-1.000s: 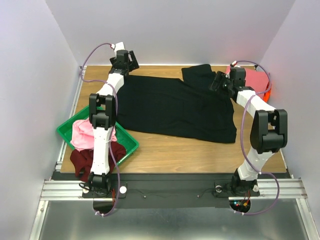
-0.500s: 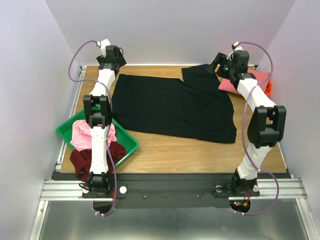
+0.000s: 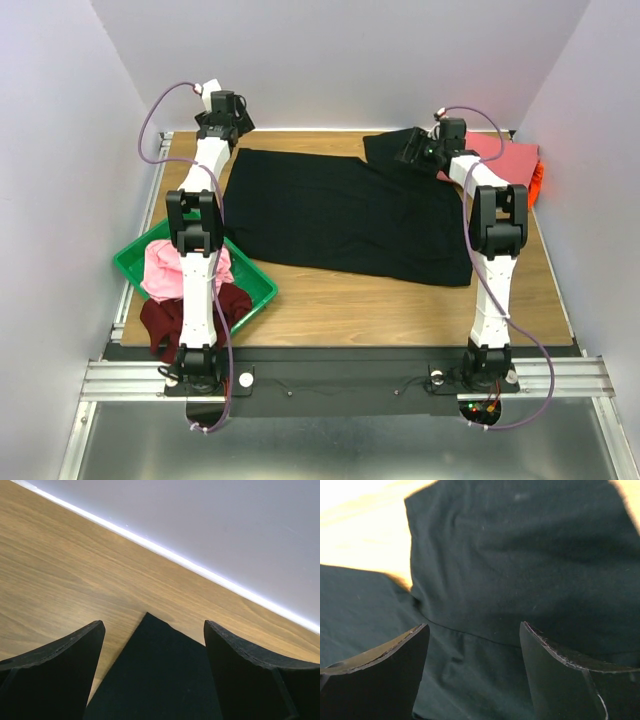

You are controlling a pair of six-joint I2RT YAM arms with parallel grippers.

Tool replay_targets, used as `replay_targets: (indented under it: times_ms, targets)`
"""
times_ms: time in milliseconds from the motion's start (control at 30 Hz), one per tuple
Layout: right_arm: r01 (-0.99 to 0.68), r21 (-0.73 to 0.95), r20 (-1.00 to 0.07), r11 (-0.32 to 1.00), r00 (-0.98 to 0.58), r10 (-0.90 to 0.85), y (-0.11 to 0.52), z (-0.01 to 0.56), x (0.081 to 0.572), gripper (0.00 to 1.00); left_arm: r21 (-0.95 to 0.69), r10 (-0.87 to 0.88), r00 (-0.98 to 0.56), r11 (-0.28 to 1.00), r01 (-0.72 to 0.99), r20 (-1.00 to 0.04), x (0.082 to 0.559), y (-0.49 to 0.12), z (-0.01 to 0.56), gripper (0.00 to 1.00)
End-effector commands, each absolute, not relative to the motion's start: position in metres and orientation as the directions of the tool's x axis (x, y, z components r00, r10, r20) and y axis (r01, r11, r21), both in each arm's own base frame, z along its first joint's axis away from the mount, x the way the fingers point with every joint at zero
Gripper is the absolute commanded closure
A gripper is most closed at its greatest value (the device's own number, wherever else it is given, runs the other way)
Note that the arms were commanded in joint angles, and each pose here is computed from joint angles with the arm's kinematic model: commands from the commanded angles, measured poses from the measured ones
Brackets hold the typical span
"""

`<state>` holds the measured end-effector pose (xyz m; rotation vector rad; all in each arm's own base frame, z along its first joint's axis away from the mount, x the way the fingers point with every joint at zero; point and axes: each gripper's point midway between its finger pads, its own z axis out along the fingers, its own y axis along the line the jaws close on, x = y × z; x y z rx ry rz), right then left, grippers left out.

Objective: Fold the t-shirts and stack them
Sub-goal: Fold the tshirt

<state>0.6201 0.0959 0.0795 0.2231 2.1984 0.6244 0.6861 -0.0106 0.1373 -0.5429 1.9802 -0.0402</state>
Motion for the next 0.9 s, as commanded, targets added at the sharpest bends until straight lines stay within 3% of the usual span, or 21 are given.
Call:
replay_targets:
  times_ms: [0,200,467,633,867]
  targets:
    - [-0.139,0.500,-0.726,0.855,-0.605,0.326,0.110,0.111,0.627,0.22,-0.308,-0.417,-0.348,0.893,-0.328,-0.839,0.685,-0.019,0.152,0.09]
    - [-0.088,0.455,-0.654,0.886,-0.708,0.266,0.116,0.064,0.594,0.22,-0.344,-0.437,-0.378,0.893,-0.290,-0.816,0.679,-0.032,0.149,0.11]
    - [-0.065,0.375,-0.600,0.925,-0.777,0.188,0.124,0.026,0.561,0.22,-0.421,-0.420,-0.441,0.902,-0.101,-0.793,0.669,-0.090,0.147,0.10]
    - [-0.087,0.307,-0.589,0.948,-0.800,0.117,0.123,0.017,0.546,0.22,-0.433,-0.447,-0.503,0.888,-0.153,-0.740,0.655,-0.091,0.120,0.11]
    - [-0.083,0.277,-0.549,0.957,-0.831,0.087,0.116,0.009,0.516,0.22,-0.322,-0.422,-0.598,0.907,-0.272,-0.681,0.625,-0.071,0.076,0.11]
